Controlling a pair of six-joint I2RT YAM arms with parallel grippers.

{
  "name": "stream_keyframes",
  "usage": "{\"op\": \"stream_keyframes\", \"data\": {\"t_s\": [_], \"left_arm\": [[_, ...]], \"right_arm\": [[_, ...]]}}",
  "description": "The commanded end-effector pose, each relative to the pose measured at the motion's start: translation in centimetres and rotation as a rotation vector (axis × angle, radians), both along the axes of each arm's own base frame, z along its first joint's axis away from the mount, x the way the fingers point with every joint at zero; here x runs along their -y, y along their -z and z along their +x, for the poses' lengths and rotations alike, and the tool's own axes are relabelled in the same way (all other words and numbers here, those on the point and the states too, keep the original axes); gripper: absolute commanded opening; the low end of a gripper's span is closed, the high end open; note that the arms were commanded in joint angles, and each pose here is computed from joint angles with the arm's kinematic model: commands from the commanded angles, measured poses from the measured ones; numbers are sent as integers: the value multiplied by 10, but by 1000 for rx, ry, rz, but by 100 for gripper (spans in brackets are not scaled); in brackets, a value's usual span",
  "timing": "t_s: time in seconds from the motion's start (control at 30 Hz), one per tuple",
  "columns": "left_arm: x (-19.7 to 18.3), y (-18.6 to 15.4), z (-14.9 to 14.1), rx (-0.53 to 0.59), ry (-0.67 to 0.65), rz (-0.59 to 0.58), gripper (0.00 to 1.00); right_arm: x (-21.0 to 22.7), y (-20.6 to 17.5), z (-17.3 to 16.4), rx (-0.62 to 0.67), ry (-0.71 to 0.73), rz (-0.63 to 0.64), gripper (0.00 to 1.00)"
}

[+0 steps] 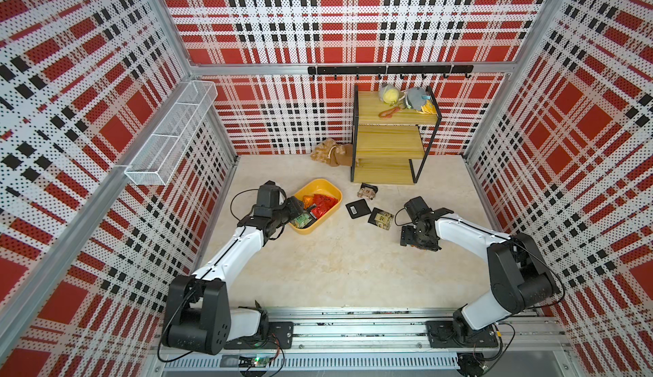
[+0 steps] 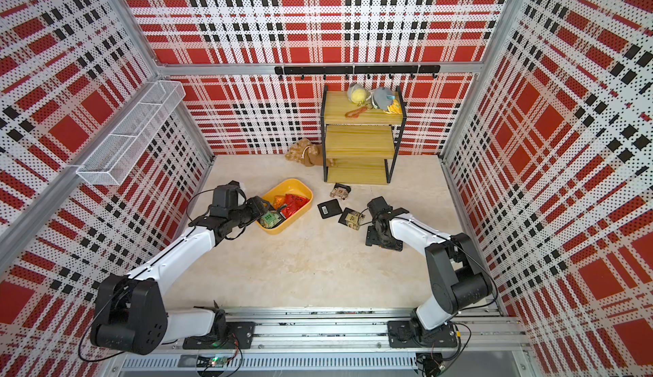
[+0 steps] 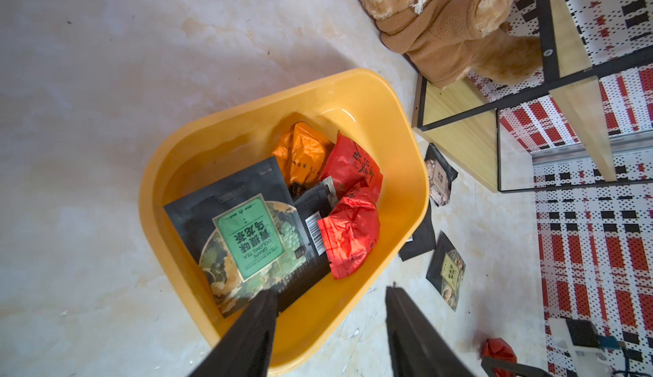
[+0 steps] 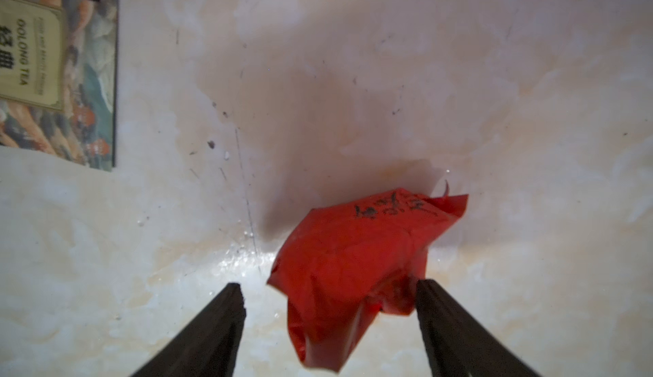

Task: Put the tea bags into the storage box
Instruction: Pick up the tea bag from the center of the board.

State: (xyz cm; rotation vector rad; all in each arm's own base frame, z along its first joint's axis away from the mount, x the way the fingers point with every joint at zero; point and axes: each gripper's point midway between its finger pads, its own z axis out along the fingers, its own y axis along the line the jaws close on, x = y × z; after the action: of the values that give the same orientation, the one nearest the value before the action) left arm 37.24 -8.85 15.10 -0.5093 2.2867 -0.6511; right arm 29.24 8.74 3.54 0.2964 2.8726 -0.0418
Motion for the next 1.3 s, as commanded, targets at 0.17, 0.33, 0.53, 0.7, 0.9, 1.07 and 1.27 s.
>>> {"op": "stream_keyframes", "data": {"t_s": [0.17,0.33,0.53,0.7,0.9,1.07,1.27], "left_arm": [[-5,-3,-7,6,-11,-9,56],[-6,-4,-8,4,-12,-9,56],[-9,-4,-10,4,-18,-1,56],[-13,-4,-13,1,-24,7,56],[-16,-3,-16,-1,-29,10,56],[-19,2,-21,-10,-32,12,56],[-21,11,-30,-27,-38,10,56]], "right_arm": [[12,1,6,13,22,-58,91],[10,7,12,10,10,-58,86],[10,11,16,7,-6,-67,83],[12,8,22,23,-22,-92,73],[8,6,26,30,-28,-77,59],[1,0,30,39,-38,-41,53],[-14,-17,36,67,-66,-14,49]]}}
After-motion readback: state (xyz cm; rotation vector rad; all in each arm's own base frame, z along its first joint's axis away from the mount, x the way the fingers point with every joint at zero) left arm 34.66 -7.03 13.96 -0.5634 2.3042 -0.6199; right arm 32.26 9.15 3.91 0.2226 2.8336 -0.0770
